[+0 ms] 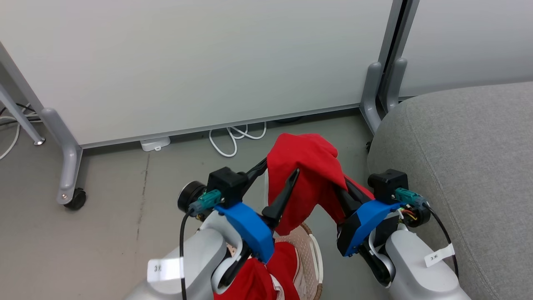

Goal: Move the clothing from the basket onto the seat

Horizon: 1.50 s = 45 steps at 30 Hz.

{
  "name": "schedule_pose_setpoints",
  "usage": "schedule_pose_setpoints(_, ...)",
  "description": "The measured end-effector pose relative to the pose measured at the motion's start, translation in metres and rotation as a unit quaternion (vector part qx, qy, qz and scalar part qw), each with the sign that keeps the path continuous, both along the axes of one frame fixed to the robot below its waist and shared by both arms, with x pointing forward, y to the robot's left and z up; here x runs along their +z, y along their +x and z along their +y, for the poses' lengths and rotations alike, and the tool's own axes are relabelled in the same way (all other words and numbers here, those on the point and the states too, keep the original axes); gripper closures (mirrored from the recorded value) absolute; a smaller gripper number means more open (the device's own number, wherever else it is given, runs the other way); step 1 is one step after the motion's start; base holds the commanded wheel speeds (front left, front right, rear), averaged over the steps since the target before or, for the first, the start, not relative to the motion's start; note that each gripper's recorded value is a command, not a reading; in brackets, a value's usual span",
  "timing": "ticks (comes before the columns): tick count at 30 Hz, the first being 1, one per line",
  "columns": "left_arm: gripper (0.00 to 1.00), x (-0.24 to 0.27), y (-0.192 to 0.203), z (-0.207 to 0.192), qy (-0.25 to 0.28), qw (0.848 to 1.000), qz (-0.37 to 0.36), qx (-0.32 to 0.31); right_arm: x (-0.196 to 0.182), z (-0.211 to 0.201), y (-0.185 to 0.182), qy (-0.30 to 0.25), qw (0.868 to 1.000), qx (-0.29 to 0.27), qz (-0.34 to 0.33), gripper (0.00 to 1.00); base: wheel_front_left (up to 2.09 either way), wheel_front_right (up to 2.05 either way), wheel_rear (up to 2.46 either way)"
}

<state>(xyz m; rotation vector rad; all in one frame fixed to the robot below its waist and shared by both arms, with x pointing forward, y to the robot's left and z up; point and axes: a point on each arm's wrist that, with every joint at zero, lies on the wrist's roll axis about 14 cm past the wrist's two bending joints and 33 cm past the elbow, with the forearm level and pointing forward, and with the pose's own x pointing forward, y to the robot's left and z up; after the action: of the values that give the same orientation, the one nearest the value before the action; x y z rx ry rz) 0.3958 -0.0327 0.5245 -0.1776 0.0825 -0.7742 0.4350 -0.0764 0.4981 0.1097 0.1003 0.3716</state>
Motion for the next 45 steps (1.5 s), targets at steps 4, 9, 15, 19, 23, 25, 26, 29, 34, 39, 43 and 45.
schedule_pose_setpoints(4, 0.0, -0.008, -0.003, 0.018, -0.007, 0.999, 0.001, 0.031, -0.001, -0.002, 0.001, -0.001, 1.0, -0.002, 0.0, 1.0, 0.0, 0.0, 0.0)
schedule_pose_setpoints(9, 0.0, -0.016, -0.01, 0.038, -0.01, 0.998, -0.002, 0.063, 0.0, -0.003, 0.002, 0.001, 1.0, -0.006, -0.001, 1.0, 0.0, 0.0, 0.0)
schedule_pose_setpoints(15, 0.0, -0.024, -0.017, 0.059, -0.01, 0.996, -0.005, 0.094, 0.001, -0.006, 0.002, 0.001, 1.0, -0.009, -0.004, 1.0, 0.0, 0.0, 0.0)
schedule_pose_setpoints(19, 0.0, -0.029, -0.021, 0.067, -0.006, 0.995, -0.004, 0.103, 0.0, -0.009, 0.002, -0.001, 1.0, -0.012, -0.003, 1.0, 0.0, 0.0, 0.0)
schedule_pose_setpoints(23, 0.0, -0.032, -0.02, 0.072, -0.006, 0.994, -0.004, 0.113, 0.0, -0.011, 0.003, -0.001, 1.0, -0.015, -0.002, 1.0, 0.0, 0.0, 0.0)
schedule_pose_setpoints(25, 0.0, -0.031, -0.019, 0.072, -0.007, 0.993, -0.005, 0.115, 0.001, -0.012, 0.003, -0.002, 1.0, -0.017, -0.003, 1.0, 0.0, 0.0, 0.0)
schedule_pose_setpoints(26, 0.0, -0.031, -0.019, 0.072, -0.008, 0.993, -0.006, 0.116, 0.001, -0.013, 0.003, -0.001, 1.0, -0.018, -0.003, 1.0, 0.0, 0.0, 0.0)
schedule_pose_setpoints(29, 0.0, -0.032, -0.018, 0.071, -0.009, 0.993, -0.006, 0.116, 0.001, -0.018, 0.002, -0.003, 1.0, -0.024, -0.003, 1.0, 0.0, 0.0, 0.0)
schedule_pose_setpoints(34, 0.0, -0.034, -0.016, 0.061, -0.01, 0.995, -0.005, 0.102, 0.002, -0.034, -0.002, -0.003, 0.999, -0.045, -0.004, 1.0, 0.0, 0.0, 0.0)
schedule_pose_setpoints(39, 0.0, -0.035, -0.011, 0.043, -0.012, 0.997, -0.006, 0.078, 0.002, -0.058, -0.009, -0.003, 0.997, -0.075, -0.003, 1.0, 0.0, 0.0, 0.0)
schedule_pose_setpoints(43, 0.0, -0.039, -0.009, 0.023, -0.013, 0.999, 0.001, 0.052, -0.002, -0.083, -0.016, -0.005, 0.994, -0.108, 0.003, 1.0, 0.0, 0.0, 0.0)
schedule_pose_setpoints(45, 0.0, -0.041, -0.009, 0.013, -0.012, 0.999, 0.003, 0.038, -0.004, -0.095, -0.021, -0.005, 0.992, -0.124, 0.005, 1.0, 0.0, 0.0, 0.0)
